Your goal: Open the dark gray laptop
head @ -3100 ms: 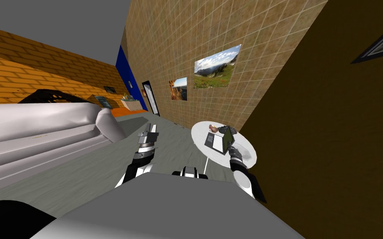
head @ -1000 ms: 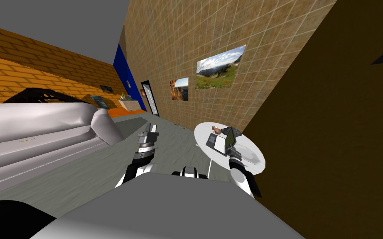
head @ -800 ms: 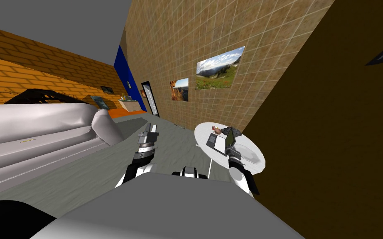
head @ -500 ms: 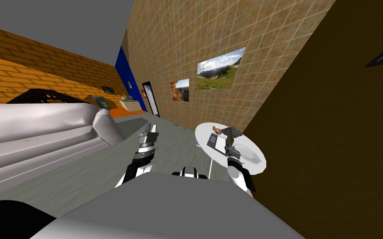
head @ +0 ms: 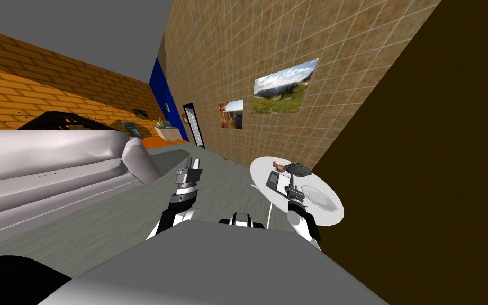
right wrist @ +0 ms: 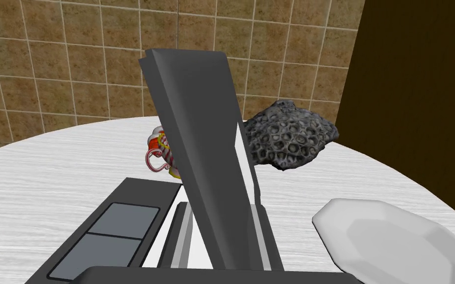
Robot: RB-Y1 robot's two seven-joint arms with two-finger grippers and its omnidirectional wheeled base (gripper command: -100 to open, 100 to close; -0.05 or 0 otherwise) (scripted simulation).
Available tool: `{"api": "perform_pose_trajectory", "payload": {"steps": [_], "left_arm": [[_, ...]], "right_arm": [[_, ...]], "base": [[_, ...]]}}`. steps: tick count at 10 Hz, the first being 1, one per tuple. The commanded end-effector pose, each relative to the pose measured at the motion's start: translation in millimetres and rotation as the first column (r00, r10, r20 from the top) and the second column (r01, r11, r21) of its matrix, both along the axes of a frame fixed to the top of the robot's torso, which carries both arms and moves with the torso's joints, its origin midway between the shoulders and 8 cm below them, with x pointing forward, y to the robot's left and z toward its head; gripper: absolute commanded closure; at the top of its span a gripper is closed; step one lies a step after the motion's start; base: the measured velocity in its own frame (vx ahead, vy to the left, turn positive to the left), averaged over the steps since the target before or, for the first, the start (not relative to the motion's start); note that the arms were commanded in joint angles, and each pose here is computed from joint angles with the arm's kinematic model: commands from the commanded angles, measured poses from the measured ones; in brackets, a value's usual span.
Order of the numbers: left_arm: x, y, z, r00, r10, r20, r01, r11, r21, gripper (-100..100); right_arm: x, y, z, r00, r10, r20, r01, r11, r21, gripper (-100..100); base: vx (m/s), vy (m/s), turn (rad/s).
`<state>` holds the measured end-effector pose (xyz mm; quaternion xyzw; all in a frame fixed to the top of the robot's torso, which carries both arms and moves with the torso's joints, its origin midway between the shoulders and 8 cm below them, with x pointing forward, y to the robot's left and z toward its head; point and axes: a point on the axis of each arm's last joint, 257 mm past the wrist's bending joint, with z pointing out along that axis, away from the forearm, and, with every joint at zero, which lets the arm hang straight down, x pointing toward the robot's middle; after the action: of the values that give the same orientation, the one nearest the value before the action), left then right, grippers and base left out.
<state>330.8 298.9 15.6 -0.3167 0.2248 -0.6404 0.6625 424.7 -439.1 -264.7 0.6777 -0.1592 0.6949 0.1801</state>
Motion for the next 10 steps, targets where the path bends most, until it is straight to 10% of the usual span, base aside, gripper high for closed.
{"api": "perform_pose_trajectory", "payload": {"steps": [1,10], "left_arm": [[0.0,0.0,0.0,1.0,0.0,0.0,0.0,1.0,0.0,0],[0.0,0.0,0.0,1.0,0.0,0.0,0.0,1.0,0.0,0]], "right_arm": [[-3.7,1,-20.6,0.998,-0.018,-0.064,0.012,0.997,-0.081,100],[-11.0,10,-62.5,0.979,-0.049,-0.198,-0.01,0.958,-0.286,100]], "base": [[0.022,0.022,0.03],[0.018,0.015,0.021]]}}
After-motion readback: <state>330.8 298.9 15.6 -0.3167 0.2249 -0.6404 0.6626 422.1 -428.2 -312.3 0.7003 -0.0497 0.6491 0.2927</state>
